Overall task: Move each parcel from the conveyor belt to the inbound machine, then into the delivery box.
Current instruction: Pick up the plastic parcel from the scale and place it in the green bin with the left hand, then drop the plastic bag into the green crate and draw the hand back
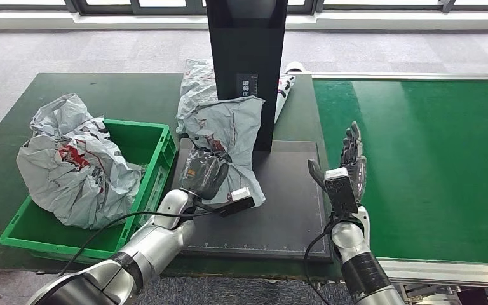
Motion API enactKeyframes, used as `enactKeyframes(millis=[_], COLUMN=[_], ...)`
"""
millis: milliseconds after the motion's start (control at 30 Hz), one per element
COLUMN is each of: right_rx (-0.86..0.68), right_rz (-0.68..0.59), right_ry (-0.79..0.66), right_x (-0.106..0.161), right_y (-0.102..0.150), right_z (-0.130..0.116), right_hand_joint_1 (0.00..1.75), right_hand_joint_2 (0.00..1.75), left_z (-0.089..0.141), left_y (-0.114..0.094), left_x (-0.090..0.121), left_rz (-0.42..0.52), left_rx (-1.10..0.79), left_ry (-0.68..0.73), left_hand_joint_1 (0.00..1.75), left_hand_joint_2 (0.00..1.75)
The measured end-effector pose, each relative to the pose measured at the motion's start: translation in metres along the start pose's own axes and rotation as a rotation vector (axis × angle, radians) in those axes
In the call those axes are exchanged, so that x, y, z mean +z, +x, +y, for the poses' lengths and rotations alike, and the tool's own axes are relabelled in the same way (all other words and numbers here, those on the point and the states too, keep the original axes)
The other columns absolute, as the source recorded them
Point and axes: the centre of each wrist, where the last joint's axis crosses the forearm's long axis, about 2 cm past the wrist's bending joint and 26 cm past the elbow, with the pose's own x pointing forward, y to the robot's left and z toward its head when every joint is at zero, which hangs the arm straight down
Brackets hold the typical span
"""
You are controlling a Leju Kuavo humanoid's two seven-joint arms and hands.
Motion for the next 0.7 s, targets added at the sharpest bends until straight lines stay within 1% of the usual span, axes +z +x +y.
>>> enactKeyframes(millis=[67,133,167,200,267,367,433,500,567,700], right_rx=[0.0,0.005,0.008,0.013,0.02,0.02,0.013,0.004,-0.001,-0.003], right_rz=[0.0,0.0,0.004,0.009,0.02,0.026,0.033,0.044,0.054,0.058], right_ry=[0.0,-0.002,-0.007,-0.013,-0.026,-0.031,-0.032,-0.045,-0.066,-0.08], right_x=[0.0,0.0,0.002,0.004,0.01,0.016,0.019,0.021,0.023,0.025], right_y=[0.0,0.002,0.004,0.006,0.009,0.012,0.013,0.015,0.015,0.016], right_z=[0.0,0.0,-0.001,-0.002,-0.007,-0.011,-0.013,-0.015,-0.017,-0.019], right_hand_joint_1=[0.0,0.0,0.0,0.0,0.0,0.0,0.0,0.0,0.0,0.0], right_hand_joint_2=[1.75,1.75,1.75,1.75,1.75,1.75,1.75,1.75,1.75,1.75], left_z=[0.001,0.015,0.036,0.061,0.106,0.131,0.141,0.143,0.141,0.138], left_y=[0.0,0.0,-0.014,-0.032,-0.073,-0.105,-0.118,-0.128,-0.135,-0.144], left_x=[0.0,-0.005,-0.009,-0.008,0.002,0.016,0.023,0.03,0.036,0.044], left_rz=[-0.003,-0.019,0.046,0.135,0.342,0.487,0.56,0.609,0.619,0.602], left_rx=[-0.007,-0.065,-0.112,-0.172,-0.243,-0.3,-0.326,-0.352,-0.381,-0.423], left_ry=[0.007,0.095,0.206,0.326,0.516,0.604,0.64,0.648,0.632,0.605], left_hand_joint_1=[1.75,1.75,1.75,1.75,1.75,1.75,1.75,1.75,1.75,1.75], left_hand_joint_2=[1.75,1.75,1.75,1.75,1.75,1.75,1.75,1.75,1.75,1.75])
